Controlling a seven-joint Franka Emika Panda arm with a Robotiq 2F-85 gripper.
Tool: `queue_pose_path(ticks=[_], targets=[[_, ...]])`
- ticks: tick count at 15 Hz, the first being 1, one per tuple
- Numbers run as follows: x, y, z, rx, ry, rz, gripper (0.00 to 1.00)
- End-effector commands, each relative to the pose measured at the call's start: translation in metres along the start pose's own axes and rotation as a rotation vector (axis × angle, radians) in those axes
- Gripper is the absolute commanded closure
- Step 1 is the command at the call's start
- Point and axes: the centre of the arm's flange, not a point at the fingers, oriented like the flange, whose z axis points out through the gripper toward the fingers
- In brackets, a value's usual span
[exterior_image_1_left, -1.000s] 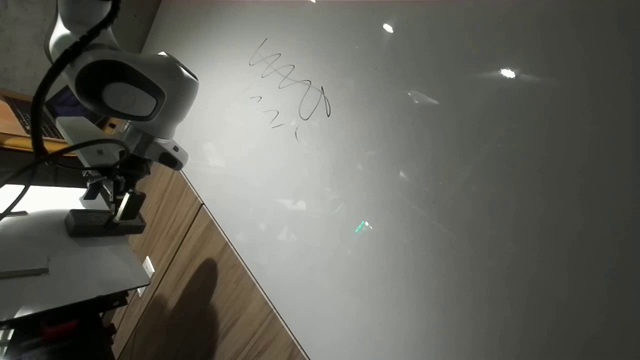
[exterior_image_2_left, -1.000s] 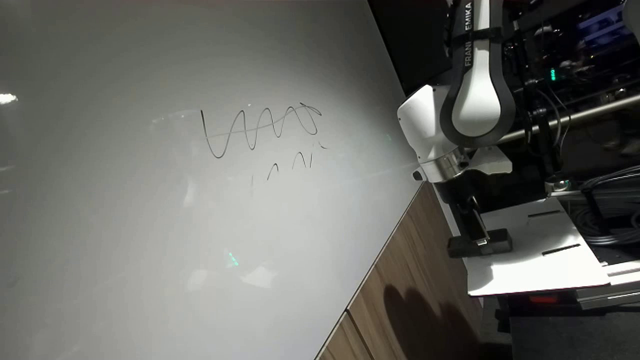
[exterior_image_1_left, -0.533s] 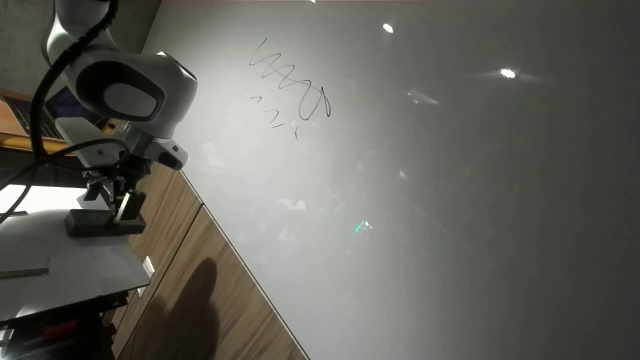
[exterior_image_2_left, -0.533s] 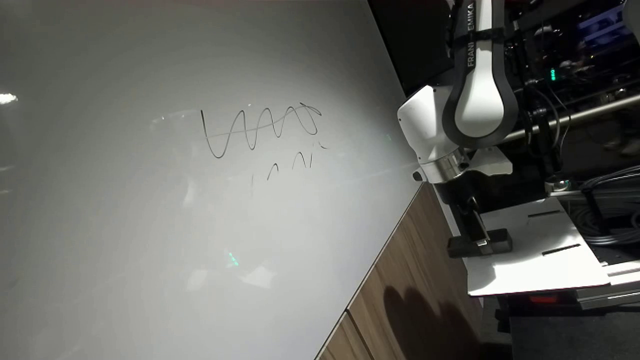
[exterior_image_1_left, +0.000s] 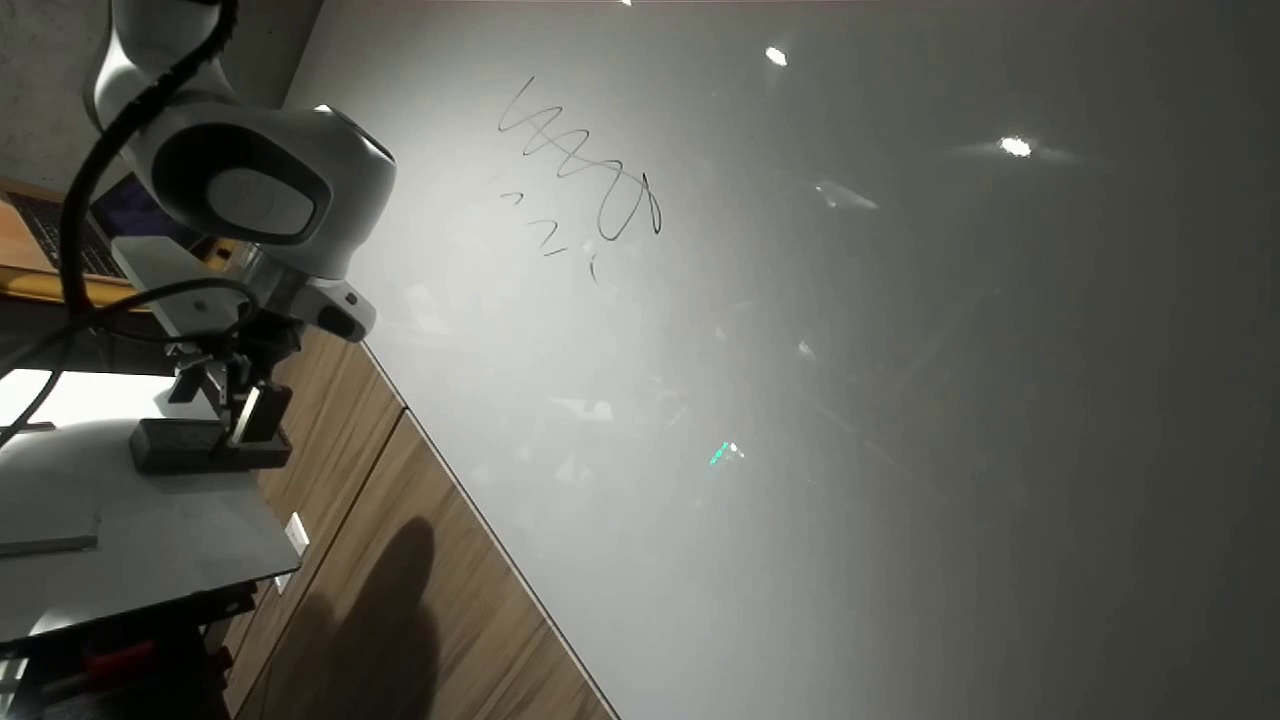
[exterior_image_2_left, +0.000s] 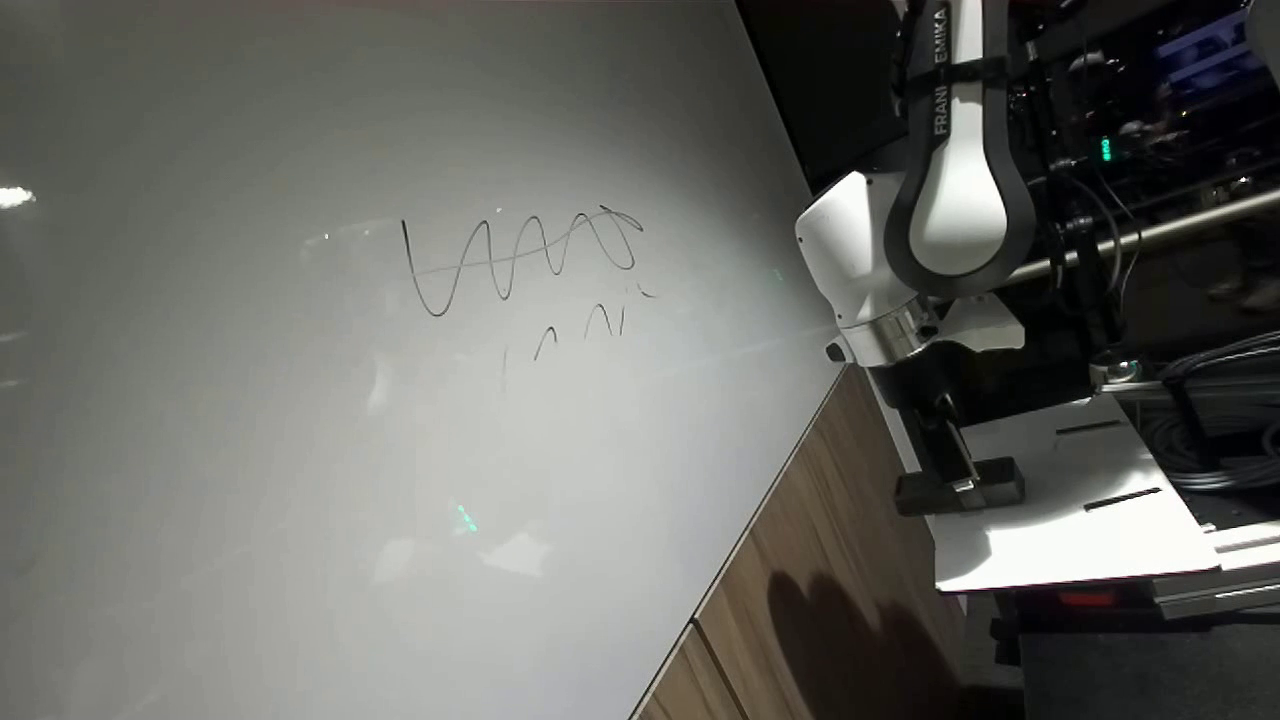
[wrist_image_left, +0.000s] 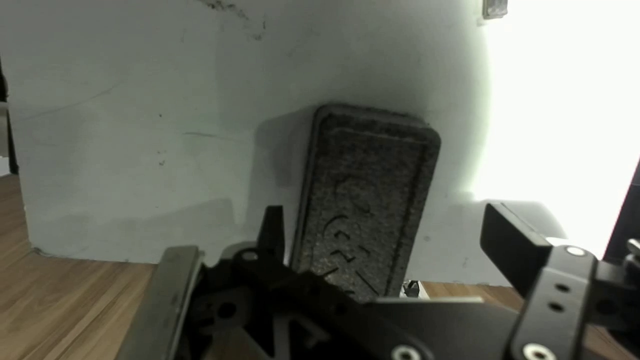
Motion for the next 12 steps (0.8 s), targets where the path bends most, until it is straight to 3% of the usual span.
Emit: queue_pose_path(ticks=[1, 4, 7, 9, 12], targets=[[-0.075, 0.0006, 0.0036, -0.011, 0.028, 0.009, 0.04], [-0.0752, 0.0024, 0.0044, -0.011, 0.026, 0.015, 0.21], [-0.0756, 0.0028, 0.0045, -0.013, 0.028, 0.015, 0.55], [-0.0753, 0.0026, 0.0044, -0.014, 0.031, 0.014, 0.68], [-0.074, 0.0025, 0.0006, -0.018, 0.052, 0.008, 0.68]])
